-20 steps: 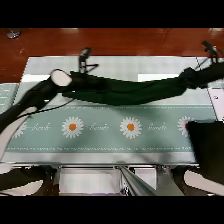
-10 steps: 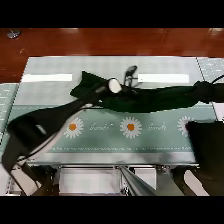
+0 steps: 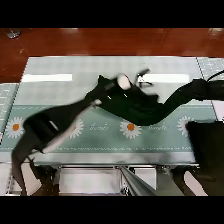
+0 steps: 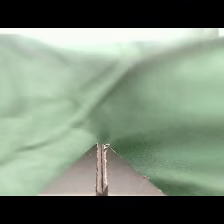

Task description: Fold the shirts.

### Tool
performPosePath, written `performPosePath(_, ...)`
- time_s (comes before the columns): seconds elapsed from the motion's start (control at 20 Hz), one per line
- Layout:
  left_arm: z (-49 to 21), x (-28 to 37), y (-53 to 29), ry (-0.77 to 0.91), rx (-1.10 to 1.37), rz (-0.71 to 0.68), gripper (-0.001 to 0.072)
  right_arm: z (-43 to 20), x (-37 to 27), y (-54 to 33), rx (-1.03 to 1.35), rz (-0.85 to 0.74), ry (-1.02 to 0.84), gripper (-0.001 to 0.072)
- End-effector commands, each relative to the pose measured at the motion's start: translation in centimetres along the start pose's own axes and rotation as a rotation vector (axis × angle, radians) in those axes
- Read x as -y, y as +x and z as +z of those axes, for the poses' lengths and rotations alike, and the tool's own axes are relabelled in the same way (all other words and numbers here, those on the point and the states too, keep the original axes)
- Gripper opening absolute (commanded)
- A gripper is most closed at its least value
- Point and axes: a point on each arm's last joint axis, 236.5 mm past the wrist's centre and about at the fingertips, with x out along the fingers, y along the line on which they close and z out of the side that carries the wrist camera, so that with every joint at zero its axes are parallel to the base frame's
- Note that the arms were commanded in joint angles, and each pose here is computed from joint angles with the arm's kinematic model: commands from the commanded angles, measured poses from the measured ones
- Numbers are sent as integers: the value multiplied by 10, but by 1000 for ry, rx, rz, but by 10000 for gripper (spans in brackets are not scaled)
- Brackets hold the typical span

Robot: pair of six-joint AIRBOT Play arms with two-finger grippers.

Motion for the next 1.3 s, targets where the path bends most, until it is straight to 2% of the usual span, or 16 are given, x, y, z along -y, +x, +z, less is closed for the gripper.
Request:
performPosePath(0.0,47,-23,-99,1,72,27,25,3,-22,11,-5,36,-26,31)
performPosePath(0.1,70,-44,-181,13,162,122,25,4,-36,27,-48,63,-46,31)
performPosePath(0.25,71,-79,-321,22,309,353,26,16,-69,63,-103,112,-100,31)
performPosePath(0.35,33,-110,-405,23,372,576,26,25,-99,97,-162,150,-150,31)
performPosePath(0.45,-26,-131,-454,-45,452,699,26,29,-127,133,-223,181,-196,31)
performPosePath(0.55,-80,-129,-461,-90,579,691,26,29,-157,174,-275,218,-227,31)
performPosePath(0.8,-181,-117,-388,-201,671,475,26,3,-194,276,-389,240,-224,32)
performPosePath(0.85,-191,-123,-376,-242,676,452,26,-3,-195,292,-406,239,-208,70)
performPosePath(0.9,-197,-130,-368,-284,678,434,26,-6,-197,303,-420,259,-172,319)
performPosePath(0.95,-200,-135,-360,-308,671,415,26,-8,-203,308,-428,298,-166,636)
performPosePath(1.1,-197,-144,-352,-351,655,394,26,40,-182,286,-351,300,-146,630)
performPosePath(1.25,-195,-146,-346,-349,628,379,26,100,-123,198,-295,265,-103,629)
